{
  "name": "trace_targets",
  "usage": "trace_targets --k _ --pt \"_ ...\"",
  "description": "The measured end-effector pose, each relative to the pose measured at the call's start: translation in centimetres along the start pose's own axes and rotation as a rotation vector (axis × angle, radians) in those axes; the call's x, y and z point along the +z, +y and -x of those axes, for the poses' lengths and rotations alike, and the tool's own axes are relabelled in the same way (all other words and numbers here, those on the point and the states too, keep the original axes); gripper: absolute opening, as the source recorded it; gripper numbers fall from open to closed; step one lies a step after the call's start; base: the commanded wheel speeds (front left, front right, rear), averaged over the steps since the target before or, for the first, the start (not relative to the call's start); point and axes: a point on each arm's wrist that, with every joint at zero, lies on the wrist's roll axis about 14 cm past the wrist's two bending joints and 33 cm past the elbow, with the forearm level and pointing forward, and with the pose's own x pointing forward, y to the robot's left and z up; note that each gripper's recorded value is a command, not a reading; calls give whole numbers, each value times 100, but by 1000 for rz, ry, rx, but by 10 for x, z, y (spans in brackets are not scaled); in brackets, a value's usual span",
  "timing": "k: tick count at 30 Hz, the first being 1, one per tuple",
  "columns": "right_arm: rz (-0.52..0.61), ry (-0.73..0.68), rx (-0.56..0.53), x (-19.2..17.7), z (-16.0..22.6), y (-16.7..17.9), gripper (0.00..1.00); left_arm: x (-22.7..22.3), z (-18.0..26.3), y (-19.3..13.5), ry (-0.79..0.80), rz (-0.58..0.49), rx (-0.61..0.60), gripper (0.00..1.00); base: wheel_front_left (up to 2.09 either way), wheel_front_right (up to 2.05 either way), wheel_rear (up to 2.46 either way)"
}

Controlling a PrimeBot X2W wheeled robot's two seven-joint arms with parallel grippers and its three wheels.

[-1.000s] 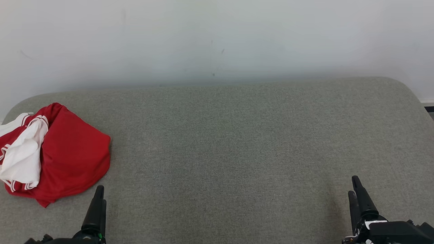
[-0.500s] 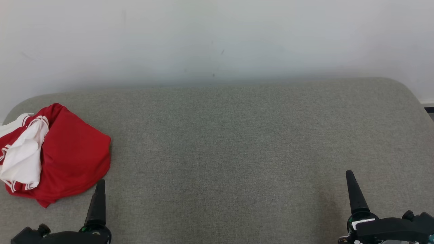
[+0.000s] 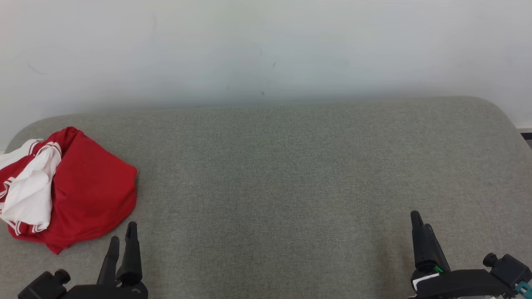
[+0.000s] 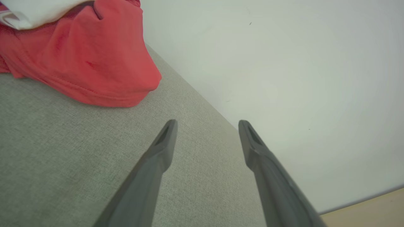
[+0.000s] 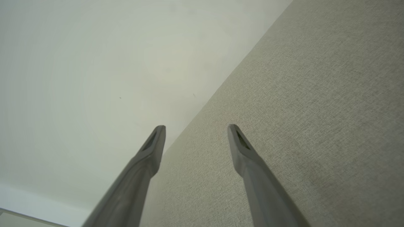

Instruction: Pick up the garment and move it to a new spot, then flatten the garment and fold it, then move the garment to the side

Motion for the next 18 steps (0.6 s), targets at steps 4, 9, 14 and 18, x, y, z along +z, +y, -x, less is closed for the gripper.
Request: trace_targets --k 4,9,14,18 --pt "69 5 7 -3 1 1 100 1 0 0 -7 -77 0 100 0 0 0" --pt "153 18 18 -8 1 3 100 2 1 1 -17 -166 4 100 0 0 0" --pt "240 31 28 -13 3 4 100 5 3 2 -28 -240 5 100 0 0 0" --pt "304 35 39 -15 3 5 100 6 4 0 -35 -298 -4 100 0 0 0"
